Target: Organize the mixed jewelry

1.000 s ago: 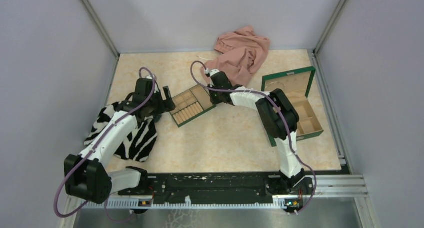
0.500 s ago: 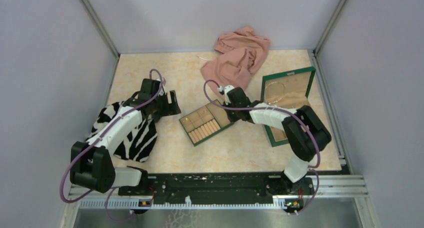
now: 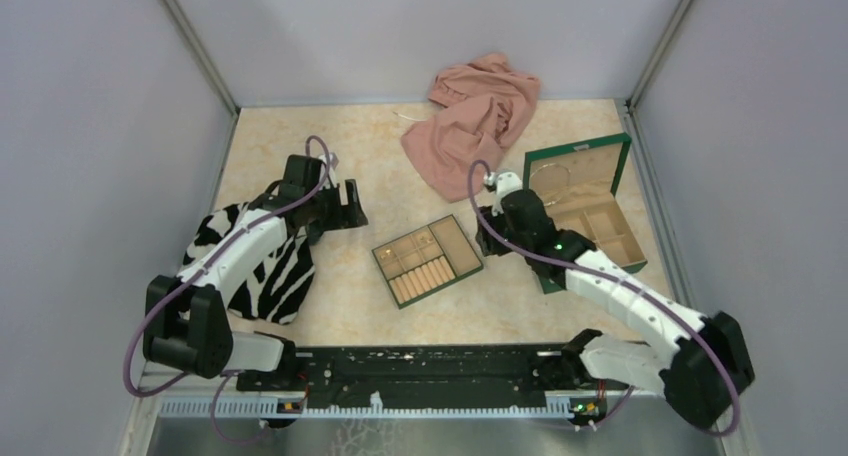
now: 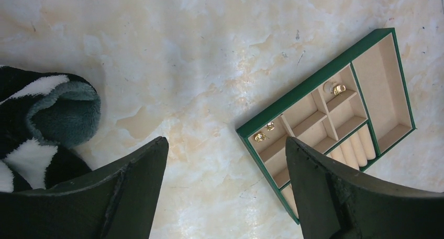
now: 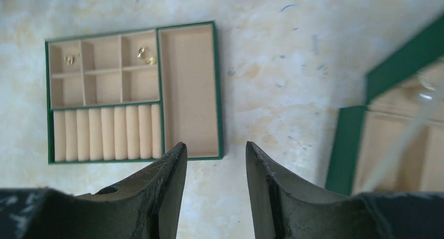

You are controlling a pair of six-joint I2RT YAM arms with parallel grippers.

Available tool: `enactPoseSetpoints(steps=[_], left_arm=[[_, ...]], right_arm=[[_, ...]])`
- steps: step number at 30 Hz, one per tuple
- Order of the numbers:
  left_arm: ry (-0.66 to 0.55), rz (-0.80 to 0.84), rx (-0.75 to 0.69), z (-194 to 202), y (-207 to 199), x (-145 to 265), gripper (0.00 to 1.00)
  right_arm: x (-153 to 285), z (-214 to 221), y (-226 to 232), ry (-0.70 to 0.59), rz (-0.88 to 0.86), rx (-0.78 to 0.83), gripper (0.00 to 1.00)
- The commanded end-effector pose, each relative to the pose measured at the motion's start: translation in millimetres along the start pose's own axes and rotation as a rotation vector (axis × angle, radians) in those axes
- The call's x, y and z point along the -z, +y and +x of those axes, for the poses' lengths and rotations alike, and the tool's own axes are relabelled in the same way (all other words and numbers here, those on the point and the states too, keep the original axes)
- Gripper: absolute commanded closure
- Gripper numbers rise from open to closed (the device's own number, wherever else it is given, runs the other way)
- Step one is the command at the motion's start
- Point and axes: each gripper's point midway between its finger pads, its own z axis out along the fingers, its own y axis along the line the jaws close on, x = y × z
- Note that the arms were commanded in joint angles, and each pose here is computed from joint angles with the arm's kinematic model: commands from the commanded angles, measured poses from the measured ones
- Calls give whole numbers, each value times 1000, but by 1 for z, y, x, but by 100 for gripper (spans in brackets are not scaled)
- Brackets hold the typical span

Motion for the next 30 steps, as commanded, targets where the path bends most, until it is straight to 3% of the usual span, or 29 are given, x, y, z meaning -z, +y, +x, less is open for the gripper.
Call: enactPoseSetpoints(steps=[1, 3, 6, 10, 16, 20, 23, 27, 30], left_arm=[[-49, 3, -29, -18, -3, 4, 11], [-62, 6, -23, -20, -4, 5, 11], [-81, 20, -25, -24, -7, 6, 11], [-71, 25, -28, -25, -8, 4, 11], [-55, 32, -19, -22, -9, 1, 11], [-47, 35, -11, -19, -9, -4, 10], [-37, 32, -6, -19, -8, -6, 11], [-43, 22, -1, -20, -7, -6, 11], [-50, 20, 1, -21, -7, -4, 11]], right_arm=[[37, -5, -60, -79, 339, -187, 54], [46, 10, -83, -80, 461, -265, 47], [54, 21, -96, -107, 538, -338, 25], [53, 35, -103, -109, 584, -375, 22], [37, 54, -110, -73, 591, -390, 38], [32, 50, -110, -82, 577, -367, 49], [24, 48, -104, -70, 534, -352, 64], [11, 43, -96, -67, 485, -340, 70], [-1, 28, -88, -95, 429, -326, 83]])
